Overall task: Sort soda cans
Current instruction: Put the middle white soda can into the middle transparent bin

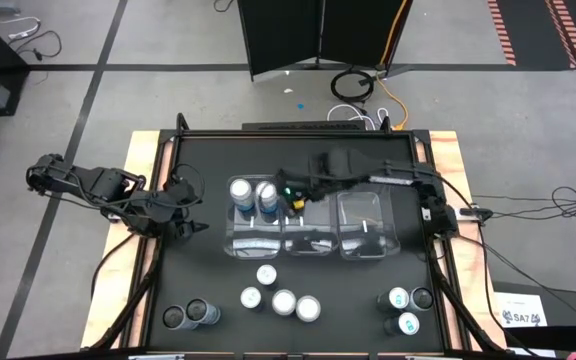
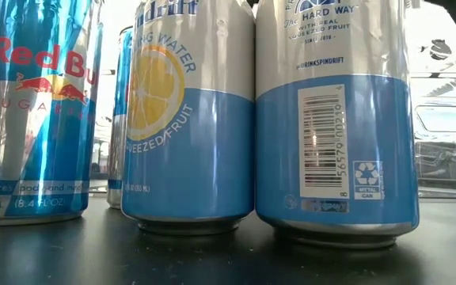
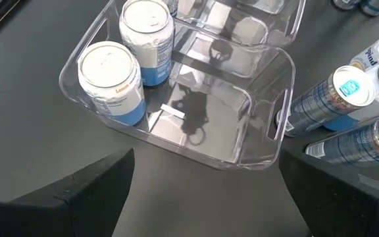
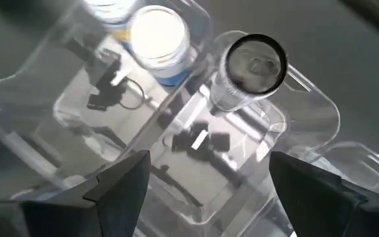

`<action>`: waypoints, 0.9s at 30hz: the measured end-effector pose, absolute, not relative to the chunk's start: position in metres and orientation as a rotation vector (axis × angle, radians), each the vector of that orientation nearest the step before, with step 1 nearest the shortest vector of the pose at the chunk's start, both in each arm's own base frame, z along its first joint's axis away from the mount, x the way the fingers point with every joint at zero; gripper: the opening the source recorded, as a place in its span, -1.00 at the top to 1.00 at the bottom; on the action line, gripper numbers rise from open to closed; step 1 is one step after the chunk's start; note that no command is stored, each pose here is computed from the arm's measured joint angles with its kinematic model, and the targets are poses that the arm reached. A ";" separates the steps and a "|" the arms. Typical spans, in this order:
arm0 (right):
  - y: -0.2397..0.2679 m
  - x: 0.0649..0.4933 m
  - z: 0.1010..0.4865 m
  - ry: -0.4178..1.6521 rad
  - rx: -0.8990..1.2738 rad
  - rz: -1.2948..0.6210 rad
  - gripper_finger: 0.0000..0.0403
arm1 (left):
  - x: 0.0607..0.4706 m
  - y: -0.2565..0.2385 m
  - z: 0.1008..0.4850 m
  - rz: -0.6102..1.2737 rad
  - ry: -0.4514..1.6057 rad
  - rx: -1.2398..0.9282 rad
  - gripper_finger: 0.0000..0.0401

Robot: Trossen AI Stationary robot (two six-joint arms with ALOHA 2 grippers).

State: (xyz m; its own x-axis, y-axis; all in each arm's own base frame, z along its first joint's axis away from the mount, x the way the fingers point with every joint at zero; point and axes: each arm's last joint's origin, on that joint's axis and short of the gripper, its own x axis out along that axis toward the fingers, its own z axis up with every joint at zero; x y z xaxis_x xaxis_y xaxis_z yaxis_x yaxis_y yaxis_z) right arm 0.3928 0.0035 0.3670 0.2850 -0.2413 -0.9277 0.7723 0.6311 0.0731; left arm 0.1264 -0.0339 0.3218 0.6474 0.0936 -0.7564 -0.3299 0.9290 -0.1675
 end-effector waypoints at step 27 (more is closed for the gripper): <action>0.155 0.332 0.394 0.806 0.711 -0.752 -0.51 | 0.129 -0.035 0.324 0.220 0.815 -0.349 -0.93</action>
State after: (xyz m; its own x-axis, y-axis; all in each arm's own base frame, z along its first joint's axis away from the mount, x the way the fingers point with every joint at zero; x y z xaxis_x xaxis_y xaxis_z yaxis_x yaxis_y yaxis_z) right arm 0.3319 0.1547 0.3944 0.4744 -0.3066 -0.8252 0.8020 0.5371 0.2615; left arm 0.1287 -0.0355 0.3236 0.6678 0.0575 -0.7421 -0.3229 0.9207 -0.2192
